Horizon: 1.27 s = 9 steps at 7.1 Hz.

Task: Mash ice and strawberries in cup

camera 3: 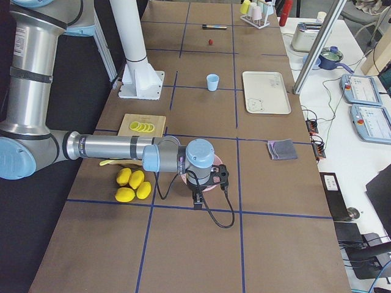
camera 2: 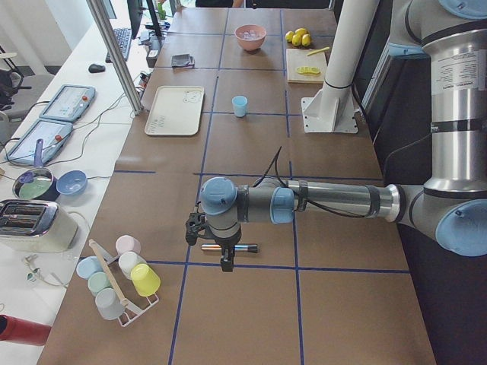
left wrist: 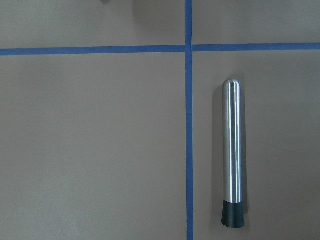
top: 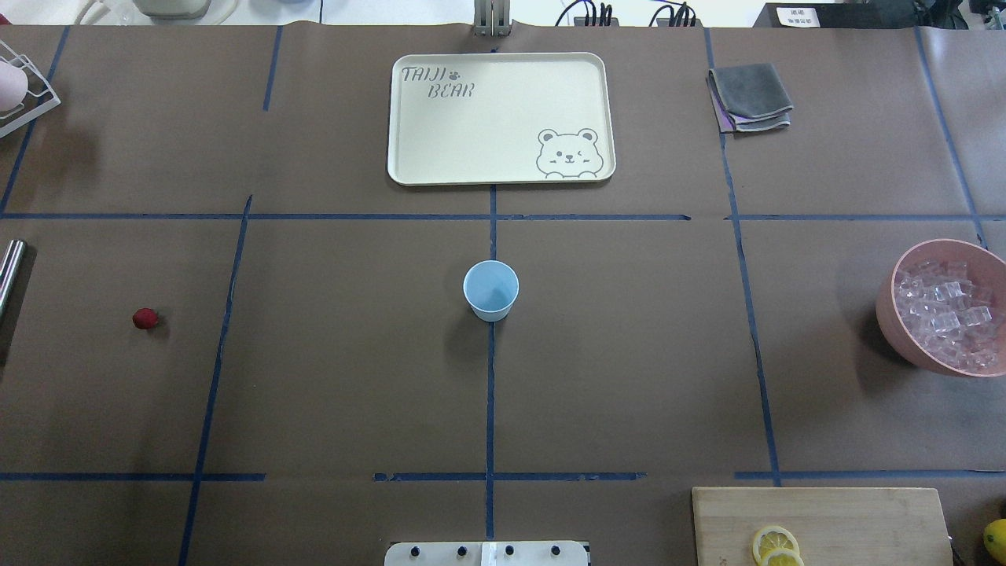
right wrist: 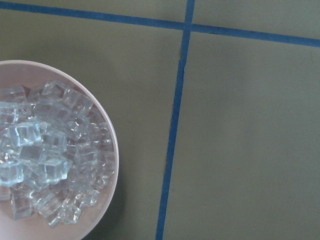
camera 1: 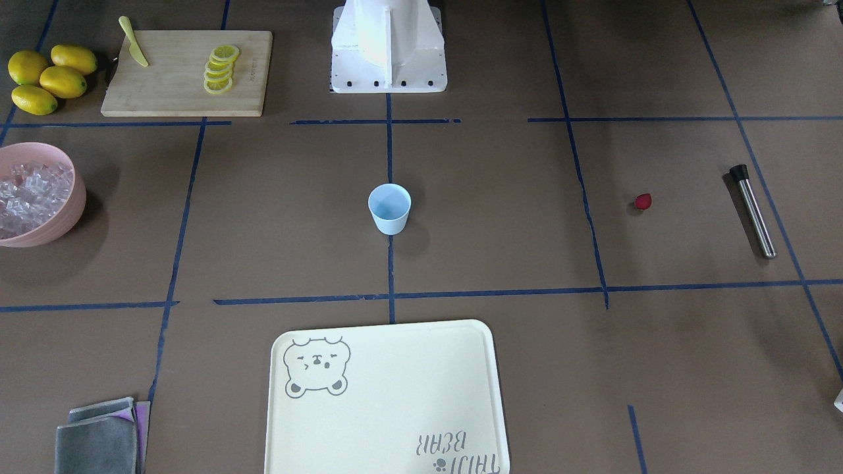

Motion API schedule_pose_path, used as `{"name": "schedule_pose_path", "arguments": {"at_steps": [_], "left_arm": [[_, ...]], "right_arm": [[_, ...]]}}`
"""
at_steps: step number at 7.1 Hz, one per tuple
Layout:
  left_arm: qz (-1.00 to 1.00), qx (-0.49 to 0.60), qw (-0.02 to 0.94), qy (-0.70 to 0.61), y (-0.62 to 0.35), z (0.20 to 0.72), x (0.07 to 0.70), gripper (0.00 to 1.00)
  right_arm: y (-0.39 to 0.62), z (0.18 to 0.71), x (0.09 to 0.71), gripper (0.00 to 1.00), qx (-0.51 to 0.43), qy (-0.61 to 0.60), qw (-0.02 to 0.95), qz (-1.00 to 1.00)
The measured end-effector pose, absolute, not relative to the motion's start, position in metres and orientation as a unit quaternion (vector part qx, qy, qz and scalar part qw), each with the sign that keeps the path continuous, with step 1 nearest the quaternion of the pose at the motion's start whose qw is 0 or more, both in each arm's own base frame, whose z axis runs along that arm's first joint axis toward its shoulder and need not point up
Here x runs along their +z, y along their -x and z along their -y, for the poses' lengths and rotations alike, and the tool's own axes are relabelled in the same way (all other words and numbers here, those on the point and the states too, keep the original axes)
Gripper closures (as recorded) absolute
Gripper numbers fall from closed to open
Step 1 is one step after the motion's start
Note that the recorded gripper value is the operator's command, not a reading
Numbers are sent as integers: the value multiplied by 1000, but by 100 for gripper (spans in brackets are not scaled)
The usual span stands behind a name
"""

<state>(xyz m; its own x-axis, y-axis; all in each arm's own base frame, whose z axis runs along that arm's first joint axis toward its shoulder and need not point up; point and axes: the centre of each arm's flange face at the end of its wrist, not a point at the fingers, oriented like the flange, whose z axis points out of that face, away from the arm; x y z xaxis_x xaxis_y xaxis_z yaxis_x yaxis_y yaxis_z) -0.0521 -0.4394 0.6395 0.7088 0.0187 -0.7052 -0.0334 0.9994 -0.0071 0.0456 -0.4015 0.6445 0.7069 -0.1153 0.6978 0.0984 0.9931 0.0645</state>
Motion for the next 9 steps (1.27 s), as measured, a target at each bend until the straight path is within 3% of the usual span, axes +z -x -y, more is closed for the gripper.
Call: {"name": "schedule_pose_path", "arguments": {"at_steps": [9], "left_arm": [[-385,18,923,1,51,438,630,0]], "right_arm": [[-47,387,624,0,-60,-27,916,396]]}}
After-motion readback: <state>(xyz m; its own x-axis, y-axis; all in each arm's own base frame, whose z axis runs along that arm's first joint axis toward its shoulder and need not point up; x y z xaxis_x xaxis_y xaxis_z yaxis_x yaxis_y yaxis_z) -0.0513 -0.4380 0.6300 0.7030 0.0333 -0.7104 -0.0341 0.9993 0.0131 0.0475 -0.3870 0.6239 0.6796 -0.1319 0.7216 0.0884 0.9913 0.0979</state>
